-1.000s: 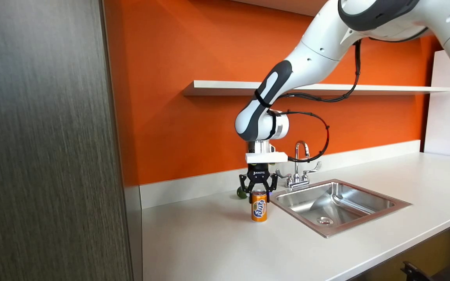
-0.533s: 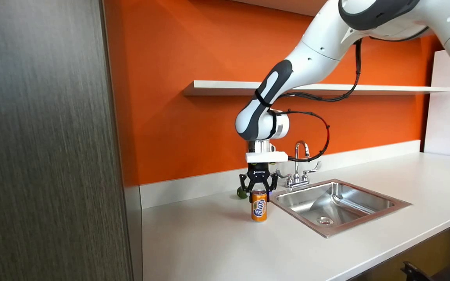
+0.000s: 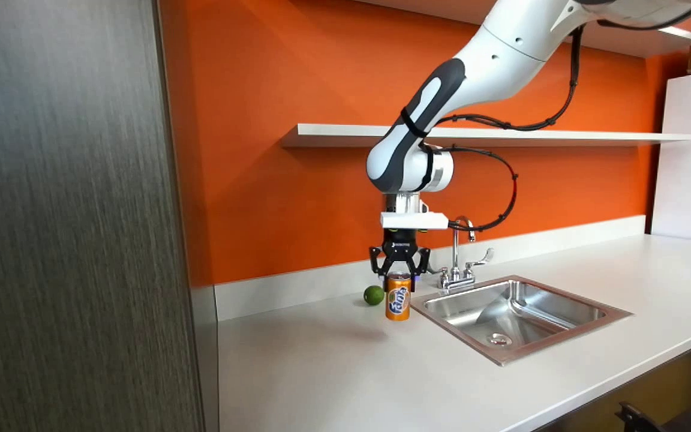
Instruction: Put the orange can in the sink.
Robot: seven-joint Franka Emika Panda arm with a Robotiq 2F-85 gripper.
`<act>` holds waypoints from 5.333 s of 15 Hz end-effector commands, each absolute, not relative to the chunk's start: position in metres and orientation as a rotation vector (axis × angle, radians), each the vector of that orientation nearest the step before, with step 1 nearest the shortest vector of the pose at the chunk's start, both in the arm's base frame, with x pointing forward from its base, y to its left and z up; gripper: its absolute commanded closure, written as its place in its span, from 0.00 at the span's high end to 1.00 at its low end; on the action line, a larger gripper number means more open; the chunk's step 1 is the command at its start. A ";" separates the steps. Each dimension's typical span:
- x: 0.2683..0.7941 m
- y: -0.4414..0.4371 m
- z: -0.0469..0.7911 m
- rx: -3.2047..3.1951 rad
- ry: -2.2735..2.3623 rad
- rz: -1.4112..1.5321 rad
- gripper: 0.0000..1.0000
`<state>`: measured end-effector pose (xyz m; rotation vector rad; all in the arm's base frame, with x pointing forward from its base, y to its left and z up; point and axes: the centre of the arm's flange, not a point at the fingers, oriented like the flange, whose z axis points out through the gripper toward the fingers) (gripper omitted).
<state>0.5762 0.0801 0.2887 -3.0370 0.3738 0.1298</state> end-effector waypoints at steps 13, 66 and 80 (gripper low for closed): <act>0.526 -0.065 0.301 -2.790 0.848 0.117 0.38; 0.541 -0.156 0.128 -2.596 1.590 0.076 0.38; 0.518 -0.147 0.187 -2.583 1.626 0.023 1.00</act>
